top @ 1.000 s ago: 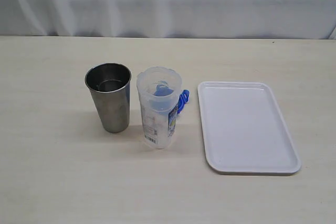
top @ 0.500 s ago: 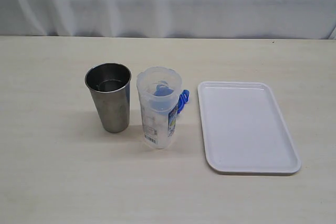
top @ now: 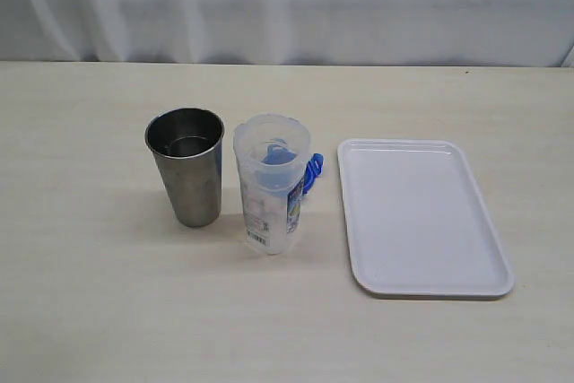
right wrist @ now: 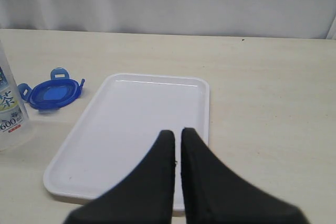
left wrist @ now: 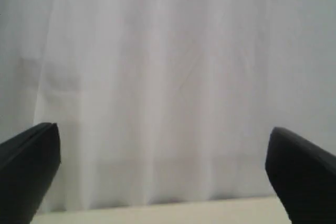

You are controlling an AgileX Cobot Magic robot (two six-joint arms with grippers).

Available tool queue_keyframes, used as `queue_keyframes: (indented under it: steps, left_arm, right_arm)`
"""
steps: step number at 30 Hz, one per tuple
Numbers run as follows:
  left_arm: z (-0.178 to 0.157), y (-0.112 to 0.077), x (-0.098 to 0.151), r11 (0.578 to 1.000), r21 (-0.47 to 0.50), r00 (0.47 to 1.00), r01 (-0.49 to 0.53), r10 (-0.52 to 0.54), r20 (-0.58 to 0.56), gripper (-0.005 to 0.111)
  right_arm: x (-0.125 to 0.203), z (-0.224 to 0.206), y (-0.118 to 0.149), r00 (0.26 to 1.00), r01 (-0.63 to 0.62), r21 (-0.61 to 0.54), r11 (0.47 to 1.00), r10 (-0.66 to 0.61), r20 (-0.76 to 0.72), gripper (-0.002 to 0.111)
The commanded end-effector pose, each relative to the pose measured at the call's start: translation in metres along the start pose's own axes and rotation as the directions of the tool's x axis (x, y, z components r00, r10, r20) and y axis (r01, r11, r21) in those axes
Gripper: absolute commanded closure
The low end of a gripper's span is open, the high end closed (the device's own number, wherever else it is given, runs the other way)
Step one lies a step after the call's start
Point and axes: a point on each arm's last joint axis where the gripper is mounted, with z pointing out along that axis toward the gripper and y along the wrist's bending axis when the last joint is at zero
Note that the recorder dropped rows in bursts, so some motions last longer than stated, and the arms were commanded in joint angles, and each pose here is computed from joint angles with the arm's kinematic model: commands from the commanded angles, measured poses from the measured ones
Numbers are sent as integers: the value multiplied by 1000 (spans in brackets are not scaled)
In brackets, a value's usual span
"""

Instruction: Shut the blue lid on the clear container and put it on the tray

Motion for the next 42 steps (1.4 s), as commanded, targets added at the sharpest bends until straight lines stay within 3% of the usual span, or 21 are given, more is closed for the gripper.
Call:
queue_keyframes:
  steps: [1, 5, 11, 20, 31, 36, 38, 39, 42]
  left_arm:
    - [23, 4, 33, 999, 37, 983, 12, -5, -182, 2]
    - [41, -1, 65, 983, 174, 968, 58, -12, -251, 2]
    - [54, 1, 100, 970, 186, 940, 156, -87, -330, 2]
    - [81, 4, 136, 946, 247, 888, 208, -77, -453, 2]
    - [83, 4, 139, 938, 255, 896, 236, -108, -431, 2]
    - [79, -6, 140, 897, 374, 894, 236, -50, -445, 2]
    - [78, -7, 140, 897, 414, 909, 158, 32, -415, 2]
    - [78, -7, 141, 882, 468, 920, 47, 145, -365, 2]
    - [77, -7, 141, 877, 480, 919, 26, 168, -357, 2]
  right_arm:
    - [1, 0, 0, 1000, -3, 4, 1000, 3, 0, 104]
    - [1, 0, 0, 1000, -3, 4, 1000, 3, 0, 104]
    - [1, 0, 0, 1000, -3, 4, 1000, 3, 0, 104]
    - [1, 0, 0, 1000, -3, 4, 1000, 3, 0, 104]
    - [1, 0, 0, 1000, -3, 4, 1000, 3, 0, 104]
    - [1, 0, 0, 1000, -3, 4, 1000, 3, 0, 104]
    - [1, 0, 0, 1000, -3, 4, 1000, 3, 0, 104]
    - [1, 0, 0, 1000, -3, 4, 1000, 3, 0, 104]
    - [1, 0, 0, 1000, -3, 4, 1000, 3, 0, 104]
